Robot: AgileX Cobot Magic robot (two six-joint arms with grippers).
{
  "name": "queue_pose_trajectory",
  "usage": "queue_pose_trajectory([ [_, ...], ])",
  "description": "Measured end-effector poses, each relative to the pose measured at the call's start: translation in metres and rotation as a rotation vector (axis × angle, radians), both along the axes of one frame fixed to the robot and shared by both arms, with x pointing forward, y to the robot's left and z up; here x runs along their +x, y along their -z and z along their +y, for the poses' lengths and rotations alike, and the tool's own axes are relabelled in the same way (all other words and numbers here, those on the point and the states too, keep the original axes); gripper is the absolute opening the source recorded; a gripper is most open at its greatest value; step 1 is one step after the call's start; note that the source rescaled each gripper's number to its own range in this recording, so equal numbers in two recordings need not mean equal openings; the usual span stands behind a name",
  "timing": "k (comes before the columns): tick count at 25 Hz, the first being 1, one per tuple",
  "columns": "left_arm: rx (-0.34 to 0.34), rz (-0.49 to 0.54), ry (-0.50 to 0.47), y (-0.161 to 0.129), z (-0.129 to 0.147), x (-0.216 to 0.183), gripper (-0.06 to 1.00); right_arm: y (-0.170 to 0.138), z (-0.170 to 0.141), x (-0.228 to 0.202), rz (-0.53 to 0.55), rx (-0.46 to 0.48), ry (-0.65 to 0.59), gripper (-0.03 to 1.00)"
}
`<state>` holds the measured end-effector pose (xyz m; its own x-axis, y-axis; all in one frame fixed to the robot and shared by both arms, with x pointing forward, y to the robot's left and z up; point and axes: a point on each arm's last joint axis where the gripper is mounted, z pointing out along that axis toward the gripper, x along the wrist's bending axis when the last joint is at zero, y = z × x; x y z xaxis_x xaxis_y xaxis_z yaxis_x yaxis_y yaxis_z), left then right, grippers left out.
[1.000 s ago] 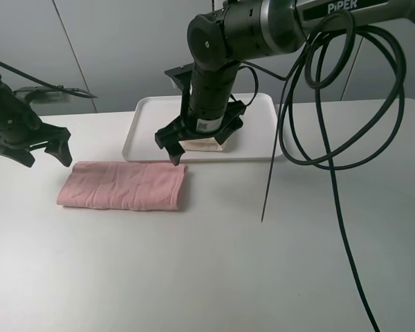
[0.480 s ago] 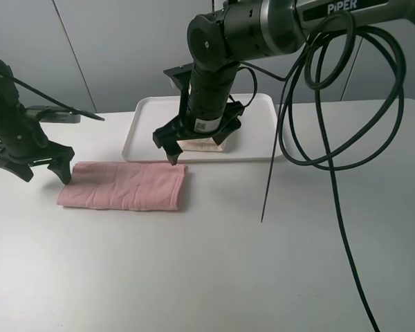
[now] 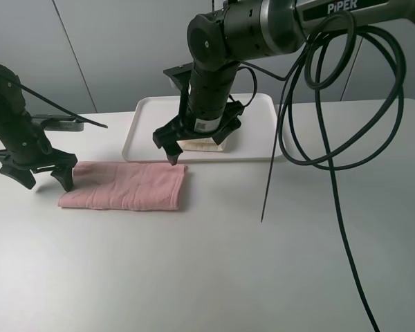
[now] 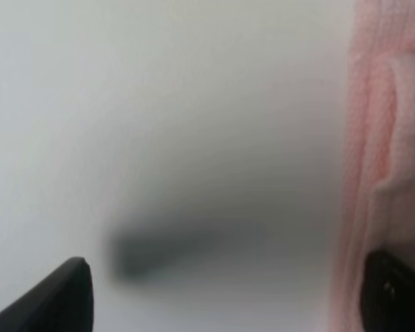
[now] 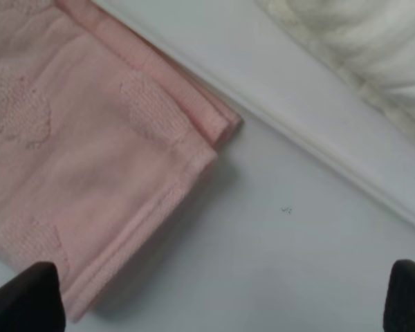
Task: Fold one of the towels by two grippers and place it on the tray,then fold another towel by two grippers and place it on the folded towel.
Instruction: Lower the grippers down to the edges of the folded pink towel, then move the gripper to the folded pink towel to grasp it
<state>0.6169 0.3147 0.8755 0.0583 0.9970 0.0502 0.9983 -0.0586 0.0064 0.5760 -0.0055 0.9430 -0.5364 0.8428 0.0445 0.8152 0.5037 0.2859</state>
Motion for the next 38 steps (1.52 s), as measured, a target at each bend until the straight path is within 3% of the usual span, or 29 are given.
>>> queue_pose_trajectory([
  [16,0.006,0.000,0.002,0.000,0.000,0.000,0.99,0.002,0.001,-0.001,0.013,0.005,-0.009,1.00],
  [26,0.008,0.003,-0.014,0.000,0.000,0.000,0.99,0.063,0.004,-0.003,0.172,-0.043,0.109,1.00],
  [38,0.010,0.003,-0.014,0.000,0.000,0.000,0.99,0.061,0.014,0.002,0.184,0.022,0.193,0.97],
])
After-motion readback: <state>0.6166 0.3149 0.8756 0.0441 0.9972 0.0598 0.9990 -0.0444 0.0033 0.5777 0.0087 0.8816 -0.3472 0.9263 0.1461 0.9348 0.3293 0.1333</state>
